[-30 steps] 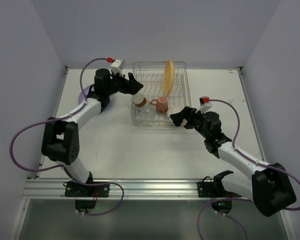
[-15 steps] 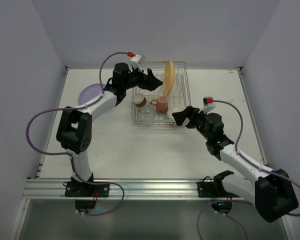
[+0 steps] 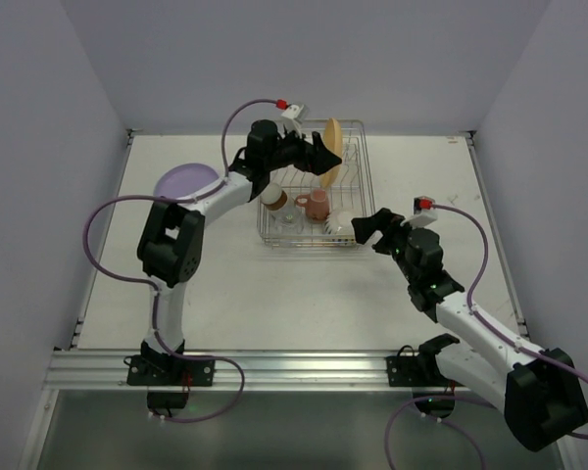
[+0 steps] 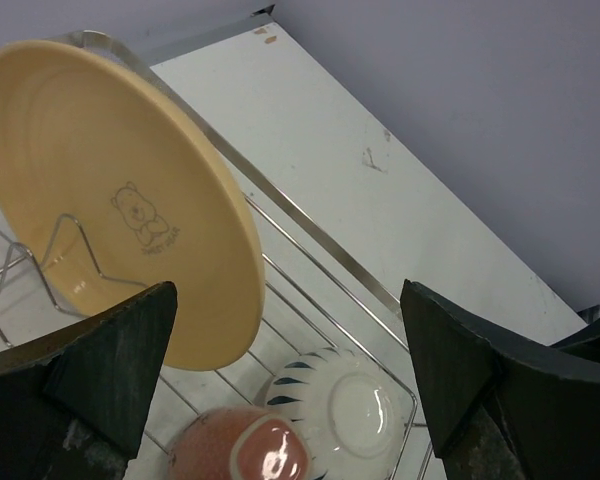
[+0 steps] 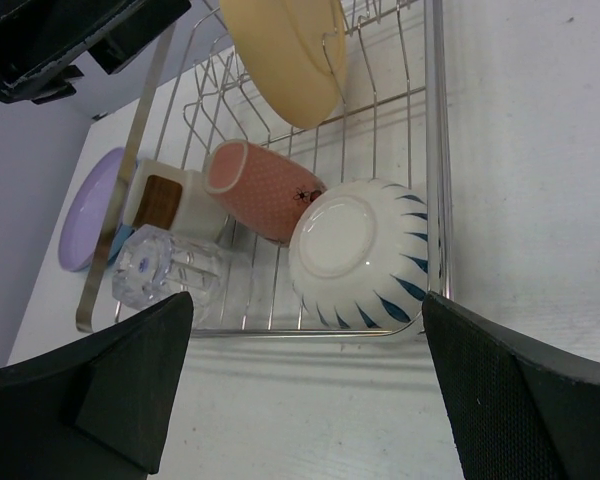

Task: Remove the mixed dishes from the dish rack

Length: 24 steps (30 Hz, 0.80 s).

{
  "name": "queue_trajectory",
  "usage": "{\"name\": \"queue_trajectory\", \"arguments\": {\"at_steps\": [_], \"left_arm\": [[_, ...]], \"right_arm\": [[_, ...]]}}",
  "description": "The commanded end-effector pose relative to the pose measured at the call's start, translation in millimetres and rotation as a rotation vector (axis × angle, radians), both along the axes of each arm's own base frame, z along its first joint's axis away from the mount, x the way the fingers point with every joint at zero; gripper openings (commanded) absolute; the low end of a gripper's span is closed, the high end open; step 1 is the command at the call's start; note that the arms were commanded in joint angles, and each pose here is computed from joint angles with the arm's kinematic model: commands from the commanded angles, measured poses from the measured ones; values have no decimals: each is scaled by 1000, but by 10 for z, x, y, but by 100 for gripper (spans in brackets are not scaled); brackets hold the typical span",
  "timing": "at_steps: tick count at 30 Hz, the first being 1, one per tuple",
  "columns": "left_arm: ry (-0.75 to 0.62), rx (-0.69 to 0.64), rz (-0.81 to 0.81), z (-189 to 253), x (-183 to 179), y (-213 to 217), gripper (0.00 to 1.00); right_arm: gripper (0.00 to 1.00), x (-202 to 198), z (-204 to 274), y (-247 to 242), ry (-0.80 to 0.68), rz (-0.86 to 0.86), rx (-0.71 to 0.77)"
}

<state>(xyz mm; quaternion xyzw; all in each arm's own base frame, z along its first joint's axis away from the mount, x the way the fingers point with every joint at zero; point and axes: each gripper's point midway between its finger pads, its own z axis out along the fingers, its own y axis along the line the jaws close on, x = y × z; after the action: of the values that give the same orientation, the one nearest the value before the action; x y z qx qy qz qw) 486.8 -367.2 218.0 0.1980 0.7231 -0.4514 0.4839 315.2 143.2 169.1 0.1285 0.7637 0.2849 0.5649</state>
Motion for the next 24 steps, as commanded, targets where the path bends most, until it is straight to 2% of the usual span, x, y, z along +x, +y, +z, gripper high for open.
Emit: {"name": "queue_trajectory", "arguments": {"at_steps": [1, 7, 13, 24], "left_arm": [[-57, -35, -2, 249, 64, -135, 97], [-49, -16, 9, 170, 125, -226, 94], [-39, -9, 12, 124, 166, -304, 79], [-36, -3, 15, 85, 220, -408, 68]], "right_arm": [[99, 68, 127, -75, -26, -61, 21], [99, 51, 147, -86, -41, -61, 26], [99, 58, 145, -57, -36, -49, 26], [99, 61, 124, -48, -25, -46, 23]]}}
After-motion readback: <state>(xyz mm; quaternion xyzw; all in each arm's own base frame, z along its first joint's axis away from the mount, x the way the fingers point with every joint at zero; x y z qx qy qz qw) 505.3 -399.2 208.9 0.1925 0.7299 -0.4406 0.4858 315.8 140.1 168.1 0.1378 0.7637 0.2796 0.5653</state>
